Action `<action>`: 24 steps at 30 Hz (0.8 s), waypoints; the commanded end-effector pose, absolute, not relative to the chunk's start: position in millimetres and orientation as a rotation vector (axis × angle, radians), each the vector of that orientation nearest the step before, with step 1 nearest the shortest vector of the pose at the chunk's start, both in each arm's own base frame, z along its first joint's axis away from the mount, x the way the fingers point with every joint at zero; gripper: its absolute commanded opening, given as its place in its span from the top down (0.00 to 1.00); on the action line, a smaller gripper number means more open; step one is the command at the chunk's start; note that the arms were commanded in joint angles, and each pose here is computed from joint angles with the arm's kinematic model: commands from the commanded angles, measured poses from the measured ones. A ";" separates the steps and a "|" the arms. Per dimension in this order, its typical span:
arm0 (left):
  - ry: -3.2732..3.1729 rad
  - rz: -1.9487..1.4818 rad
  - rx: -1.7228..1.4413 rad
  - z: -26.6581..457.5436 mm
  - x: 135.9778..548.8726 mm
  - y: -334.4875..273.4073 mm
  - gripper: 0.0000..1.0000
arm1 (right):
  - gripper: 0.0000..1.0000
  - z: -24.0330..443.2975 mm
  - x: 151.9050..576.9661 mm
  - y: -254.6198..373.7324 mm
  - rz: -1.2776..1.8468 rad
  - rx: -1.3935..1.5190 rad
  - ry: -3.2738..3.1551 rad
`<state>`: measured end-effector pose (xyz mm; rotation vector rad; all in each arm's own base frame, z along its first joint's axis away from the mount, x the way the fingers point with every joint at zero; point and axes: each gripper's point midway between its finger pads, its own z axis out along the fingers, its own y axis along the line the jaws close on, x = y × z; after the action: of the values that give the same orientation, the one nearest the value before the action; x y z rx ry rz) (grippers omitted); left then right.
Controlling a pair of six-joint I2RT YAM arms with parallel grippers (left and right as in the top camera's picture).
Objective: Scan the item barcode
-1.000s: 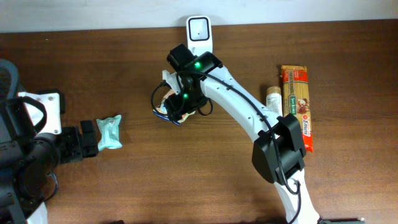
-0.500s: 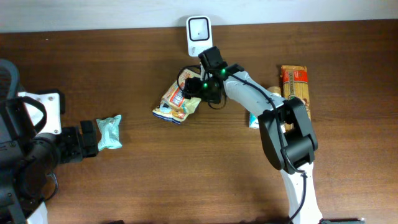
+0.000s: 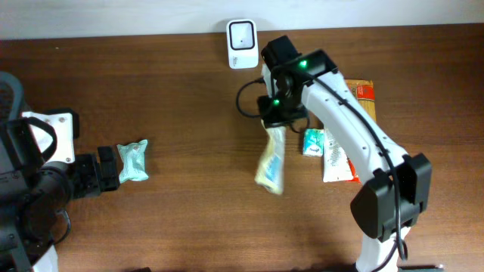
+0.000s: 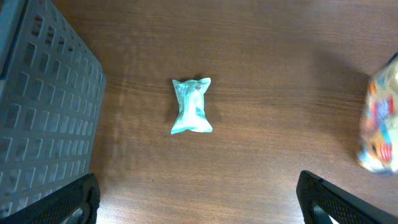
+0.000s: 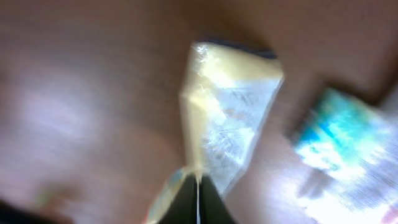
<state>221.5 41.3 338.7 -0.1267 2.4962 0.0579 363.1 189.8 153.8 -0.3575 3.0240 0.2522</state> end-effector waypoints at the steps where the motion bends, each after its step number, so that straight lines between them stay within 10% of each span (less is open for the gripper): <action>1: 2.492 0.076 -0.113 340.4 220.8 43.2 0.01 | 0.96 152.2 362.7 144.5 -0.157 -0.433 3.033; 5: 2.492 0.076 -0.113 340.4 220.8 43.2 0.01 | 0.94 120.1 372.6 152.6 -0.226 -0.537 3.050; 7: 2.492 0.076 -0.113 340.4 220.8 43.2 0.01 | 0.55 117.2 366.8 160.2 -0.162 -0.547 3.079; 9: 2.492 0.076 -0.113 340.4 220.8 43.1 0.01 | 0.42 112.9 346.2 163.8 -0.044 -0.544 3.180; 24: 2.492 0.076 -0.113 340.4 220.8 43.2 0.01 | 0.56 8.3 314.5 262.6 0.425 -0.910 2.975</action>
<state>221.6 41.3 338.8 -0.1266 2.4954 0.0581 334.2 217.3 14.7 -0.6887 3.0605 0.2767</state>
